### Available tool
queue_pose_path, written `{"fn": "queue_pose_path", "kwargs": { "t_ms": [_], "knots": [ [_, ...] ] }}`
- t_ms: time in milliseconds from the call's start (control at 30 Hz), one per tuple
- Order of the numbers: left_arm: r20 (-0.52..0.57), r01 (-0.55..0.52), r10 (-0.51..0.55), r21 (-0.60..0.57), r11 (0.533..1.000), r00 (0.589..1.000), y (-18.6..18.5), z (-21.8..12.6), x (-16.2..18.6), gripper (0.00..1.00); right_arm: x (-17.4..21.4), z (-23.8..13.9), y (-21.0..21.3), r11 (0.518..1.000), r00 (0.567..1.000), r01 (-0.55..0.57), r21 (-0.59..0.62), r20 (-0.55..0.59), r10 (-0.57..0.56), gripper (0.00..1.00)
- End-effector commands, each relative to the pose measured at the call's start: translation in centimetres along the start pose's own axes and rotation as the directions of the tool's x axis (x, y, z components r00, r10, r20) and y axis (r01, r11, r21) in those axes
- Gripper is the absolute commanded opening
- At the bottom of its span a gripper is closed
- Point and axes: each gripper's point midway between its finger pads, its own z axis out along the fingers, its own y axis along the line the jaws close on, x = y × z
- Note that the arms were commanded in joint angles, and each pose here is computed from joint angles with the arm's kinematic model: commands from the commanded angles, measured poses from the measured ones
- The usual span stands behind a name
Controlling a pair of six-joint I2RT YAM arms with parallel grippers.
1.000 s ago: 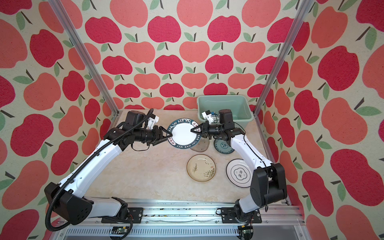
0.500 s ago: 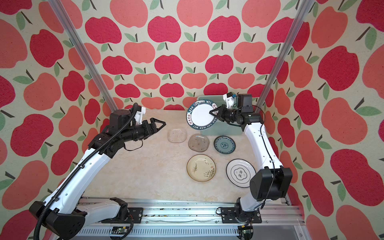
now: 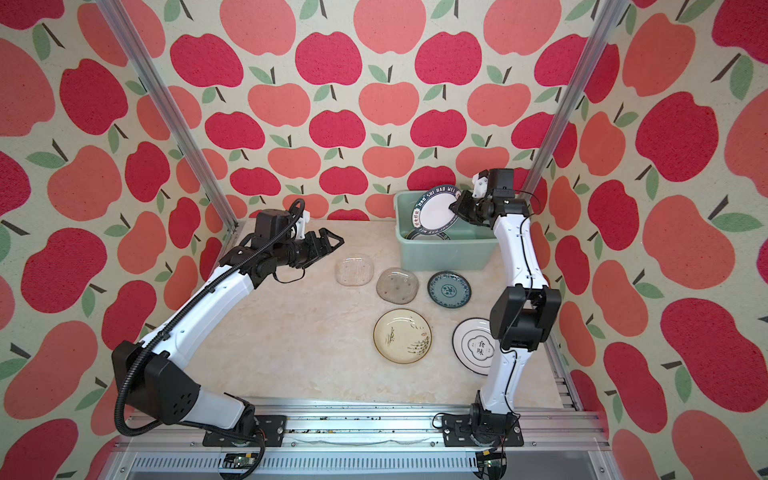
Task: Place the plates into the plastic bin on the countertop
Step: 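Carry the teal-rimmed plate into the bin with the right gripper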
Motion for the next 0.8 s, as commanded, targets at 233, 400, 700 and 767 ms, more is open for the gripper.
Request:
{"fn": "queue_pose_path", "kwargs": {
  "t_ms": [233,400,700,767],
  "knots": [
    [-0.033,-0.009,0.011,0.056,0.998,0.999,-1.1,3.7,-1.4,0.91,-1.8,5.4,-5.0,0.993,0.998,0.067,0.101,-0.025,-0.065,0.00],
    [-0.065,0.008,-0.005,0.043,0.999,0.998,-0.6,4.5,-0.6,0.91,-1.6,7.9,-6.6,0.991,0.996,0.081,0.107,-0.044,-0.077,0.00],
    [-0.115,0.031,-0.029,0.019,0.999,0.993,0.1,5.5,0.1,0.91,0.4,11.3,-8.4,0.991,0.992,0.090,0.102,-0.096,-0.080,0.00],
    [-0.129,0.037,-0.034,0.017,0.999,0.991,0.1,5.8,0.3,0.91,1.0,11.9,-8.7,0.990,0.990,0.091,0.106,-0.113,-0.079,0.00]
  ]
}}
